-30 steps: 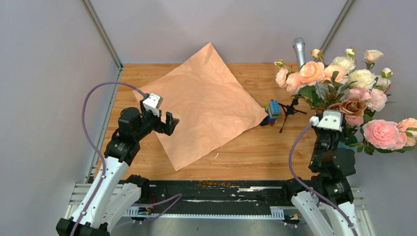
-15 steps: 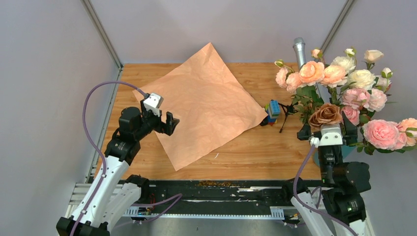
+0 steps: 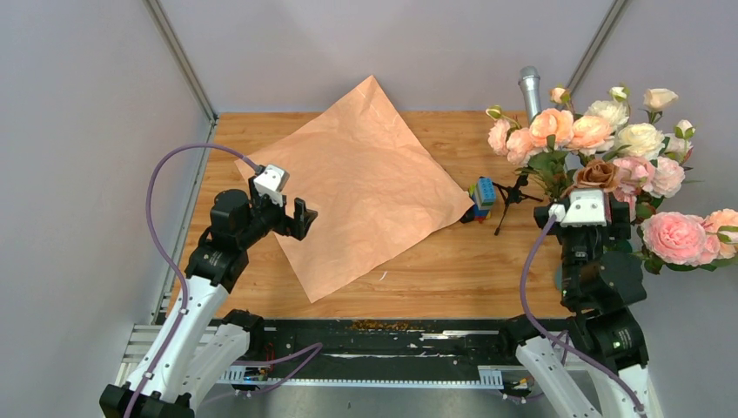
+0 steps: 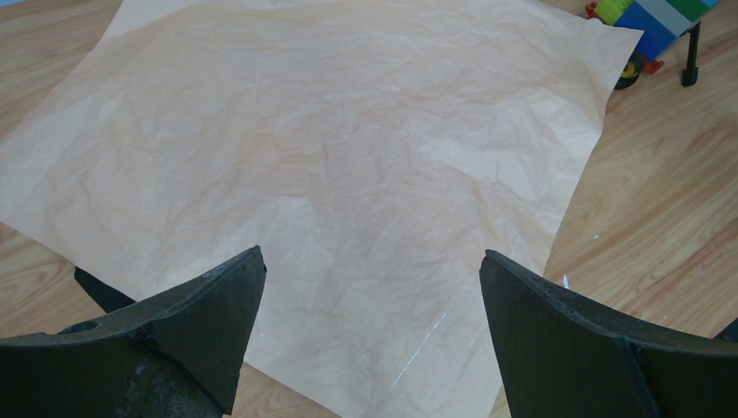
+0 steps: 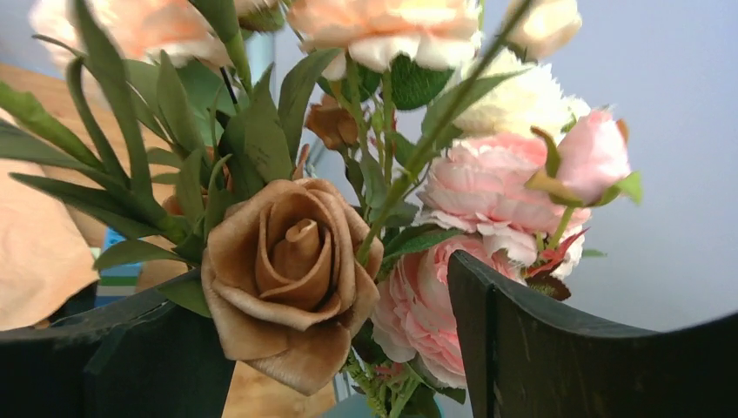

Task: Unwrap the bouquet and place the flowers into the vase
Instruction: Insert the fake flower into the vase.

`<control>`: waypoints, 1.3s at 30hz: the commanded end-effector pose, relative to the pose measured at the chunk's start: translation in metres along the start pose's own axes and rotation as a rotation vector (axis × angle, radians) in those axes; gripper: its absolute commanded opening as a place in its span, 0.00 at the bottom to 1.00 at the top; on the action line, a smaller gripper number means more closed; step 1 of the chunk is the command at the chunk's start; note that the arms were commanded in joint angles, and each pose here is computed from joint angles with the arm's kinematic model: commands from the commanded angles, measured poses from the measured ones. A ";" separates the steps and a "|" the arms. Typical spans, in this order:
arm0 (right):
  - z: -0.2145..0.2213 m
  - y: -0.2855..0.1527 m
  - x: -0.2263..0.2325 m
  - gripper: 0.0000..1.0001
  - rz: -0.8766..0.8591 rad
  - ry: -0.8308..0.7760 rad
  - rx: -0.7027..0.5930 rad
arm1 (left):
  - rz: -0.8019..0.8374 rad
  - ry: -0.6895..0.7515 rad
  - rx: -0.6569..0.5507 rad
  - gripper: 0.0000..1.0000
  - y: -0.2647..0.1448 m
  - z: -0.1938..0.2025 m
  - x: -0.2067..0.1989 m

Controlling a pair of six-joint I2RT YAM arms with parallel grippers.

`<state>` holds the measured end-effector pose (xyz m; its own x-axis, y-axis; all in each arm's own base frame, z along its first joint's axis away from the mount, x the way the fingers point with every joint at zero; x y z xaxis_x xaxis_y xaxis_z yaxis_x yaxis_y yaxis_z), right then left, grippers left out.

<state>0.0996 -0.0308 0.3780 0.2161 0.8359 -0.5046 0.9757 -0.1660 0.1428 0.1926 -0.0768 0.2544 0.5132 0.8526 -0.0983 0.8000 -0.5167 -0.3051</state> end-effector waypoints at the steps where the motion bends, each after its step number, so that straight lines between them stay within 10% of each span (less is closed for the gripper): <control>1: 0.010 0.005 -0.007 0.79 0.182 0.028 0.138 | 0.016 0.006 -0.033 1.00 0.001 -0.005 -0.002; 9: -0.011 -0.010 -0.001 1.00 -0.101 0.102 0.038 | 0.025 0.007 -0.030 1.00 0.001 -0.005 -0.003; 16: 0.010 -0.001 0.021 1.00 -0.238 0.013 0.301 | 0.052 0.003 -0.039 1.00 0.000 -0.006 -0.005; 39: -0.030 -0.046 0.015 1.00 -0.617 0.133 0.091 | 0.216 -0.131 -0.128 1.00 0.018 -0.041 -0.020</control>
<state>0.0769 -0.0007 0.3750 -0.2941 0.8731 -0.3890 0.9392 0.1884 -0.2871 0.2105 -0.1064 0.2625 0.6048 0.7255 -0.3284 0.7016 -0.6805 -0.2115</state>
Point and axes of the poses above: each gripper's point midway between its finger pads, its own y axis out along the fingers, its own x axis along the line the jaws close on, z = x × y, the point moved 9 cm from there along -y, back along the fingers, and after that the axes turned 1 degree about -y, right-handed, at the moved point
